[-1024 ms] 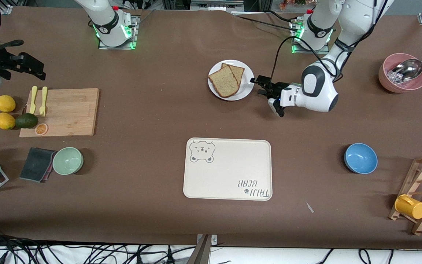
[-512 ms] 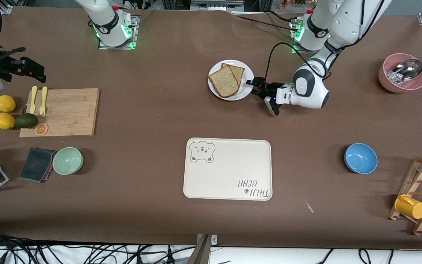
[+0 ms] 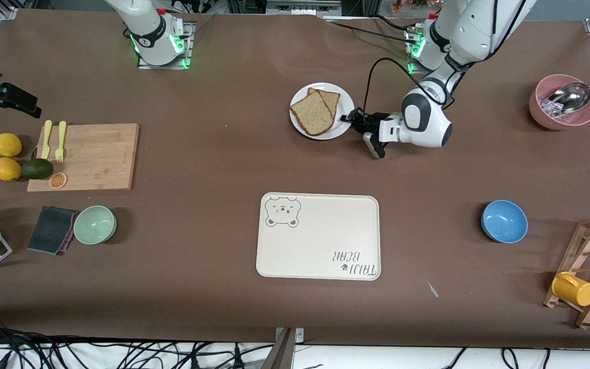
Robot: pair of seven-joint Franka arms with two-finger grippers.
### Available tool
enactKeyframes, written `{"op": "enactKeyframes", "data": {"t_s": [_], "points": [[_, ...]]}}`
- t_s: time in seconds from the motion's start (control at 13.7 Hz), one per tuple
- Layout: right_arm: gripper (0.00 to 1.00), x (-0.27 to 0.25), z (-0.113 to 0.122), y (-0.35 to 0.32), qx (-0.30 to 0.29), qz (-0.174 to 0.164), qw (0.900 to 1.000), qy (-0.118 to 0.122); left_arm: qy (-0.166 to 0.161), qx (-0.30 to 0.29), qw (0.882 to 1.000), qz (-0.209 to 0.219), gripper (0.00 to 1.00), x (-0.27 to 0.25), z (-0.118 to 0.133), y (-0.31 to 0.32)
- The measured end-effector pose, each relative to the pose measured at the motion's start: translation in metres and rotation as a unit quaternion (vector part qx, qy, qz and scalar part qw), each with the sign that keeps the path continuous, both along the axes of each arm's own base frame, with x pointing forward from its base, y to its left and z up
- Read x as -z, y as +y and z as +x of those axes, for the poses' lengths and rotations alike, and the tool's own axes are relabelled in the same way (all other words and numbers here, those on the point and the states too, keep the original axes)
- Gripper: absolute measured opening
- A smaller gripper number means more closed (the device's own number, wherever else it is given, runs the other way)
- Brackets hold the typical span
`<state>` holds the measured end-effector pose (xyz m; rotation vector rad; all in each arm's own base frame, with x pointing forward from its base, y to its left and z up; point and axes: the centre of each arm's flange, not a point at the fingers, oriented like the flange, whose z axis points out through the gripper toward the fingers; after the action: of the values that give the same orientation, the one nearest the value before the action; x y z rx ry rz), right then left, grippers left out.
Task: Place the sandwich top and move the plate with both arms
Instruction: 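Grasp the white plate rim with the left gripper, then slide the plate with the left gripper onto the cream tray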
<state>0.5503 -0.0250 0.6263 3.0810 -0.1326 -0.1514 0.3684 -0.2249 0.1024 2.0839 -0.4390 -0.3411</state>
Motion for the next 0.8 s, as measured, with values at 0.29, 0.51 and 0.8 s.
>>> {"op": "enactKeyframes", "data": {"t_s": [0.29,0.51,0.8], "points": [[1.00,0.000,0.000,0.004,-0.004,0.000,1.000,0.000,0.002,-0.008,1.000,-0.001,0.04,0.000,0.001,0.001],[1.00,0.001,0.000,0.008,-0.007,0.000,1.000,0.002,0.013,-0.039,0.999,-0.004,0.04,-0.004,0.013,0.005],[1.00,0.003,-0.004,0.010,-0.008,0.001,1.000,0.018,0.028,-0.068,0.997,-0.034,0.04,-0.022,0.046,0.008]]}}
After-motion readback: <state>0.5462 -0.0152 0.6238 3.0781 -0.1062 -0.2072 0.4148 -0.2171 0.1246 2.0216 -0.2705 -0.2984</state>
